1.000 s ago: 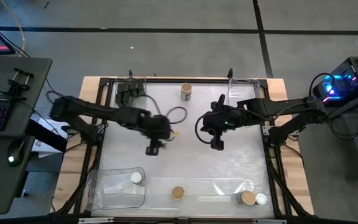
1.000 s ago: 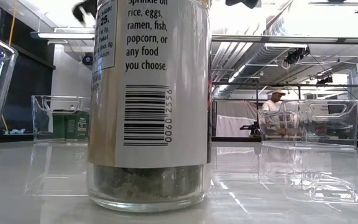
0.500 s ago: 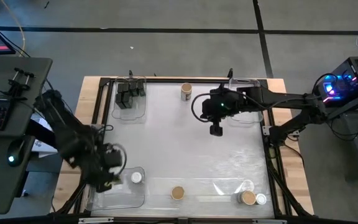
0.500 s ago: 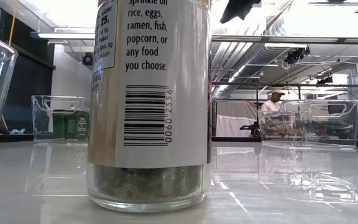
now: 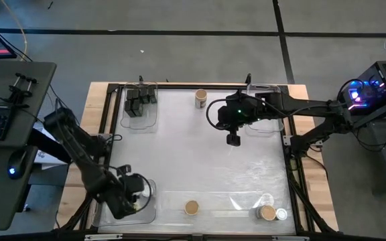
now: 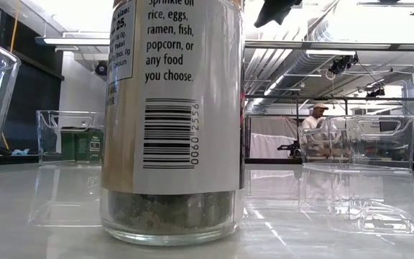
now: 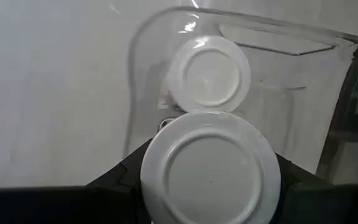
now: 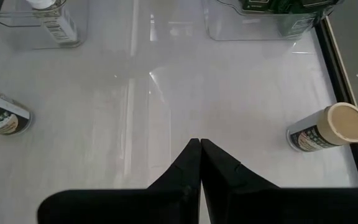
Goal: Sort spices by type
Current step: Put the left white seasoning bottle into the bottom transparent bin
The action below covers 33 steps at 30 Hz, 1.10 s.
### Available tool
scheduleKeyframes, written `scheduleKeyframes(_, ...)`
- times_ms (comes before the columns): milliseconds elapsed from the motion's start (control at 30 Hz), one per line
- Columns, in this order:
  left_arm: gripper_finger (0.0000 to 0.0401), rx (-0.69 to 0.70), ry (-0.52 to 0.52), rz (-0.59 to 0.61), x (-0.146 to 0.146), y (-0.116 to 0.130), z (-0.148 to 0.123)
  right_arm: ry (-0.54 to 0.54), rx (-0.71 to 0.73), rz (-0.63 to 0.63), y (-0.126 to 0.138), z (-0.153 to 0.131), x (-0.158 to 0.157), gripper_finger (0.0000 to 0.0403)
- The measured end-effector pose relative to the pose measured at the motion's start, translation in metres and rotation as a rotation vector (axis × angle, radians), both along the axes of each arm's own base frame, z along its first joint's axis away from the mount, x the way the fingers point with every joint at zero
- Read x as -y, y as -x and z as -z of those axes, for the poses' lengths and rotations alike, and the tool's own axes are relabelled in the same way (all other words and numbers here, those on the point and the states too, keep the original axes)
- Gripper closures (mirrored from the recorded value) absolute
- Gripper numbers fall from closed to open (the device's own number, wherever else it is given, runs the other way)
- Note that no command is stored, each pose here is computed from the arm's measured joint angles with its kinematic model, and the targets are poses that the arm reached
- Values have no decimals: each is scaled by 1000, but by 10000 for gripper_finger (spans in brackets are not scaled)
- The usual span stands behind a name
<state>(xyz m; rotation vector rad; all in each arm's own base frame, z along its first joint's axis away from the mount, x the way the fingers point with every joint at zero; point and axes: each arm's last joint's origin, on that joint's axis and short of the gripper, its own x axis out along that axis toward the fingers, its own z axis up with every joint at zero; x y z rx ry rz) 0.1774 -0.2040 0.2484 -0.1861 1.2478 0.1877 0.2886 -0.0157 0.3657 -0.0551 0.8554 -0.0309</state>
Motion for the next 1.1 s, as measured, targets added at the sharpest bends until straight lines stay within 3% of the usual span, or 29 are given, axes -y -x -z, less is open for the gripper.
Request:
scheduleKeyframes(200,239,-32,-11,1,5,-6,28,0,0,-1,0,0,0,403)
scheduleKeyframes(433,230,-54,-52,-21,-3,-7,40,-9,0,-8,0,0,0,403)
scheduleKeyframes(633,163,-38,-40,0,-2,-9,38,-9,0,-9,0,0,-1,403)
scheduleKeyframes(833,154,-62,-35,45,-3,-8,35,-8,0,-11,0,0,-1,403)
scheduleKeyframes(1100,152,-51,16,44,-10,7,8,-7,0,-11,0,0,-1,403)
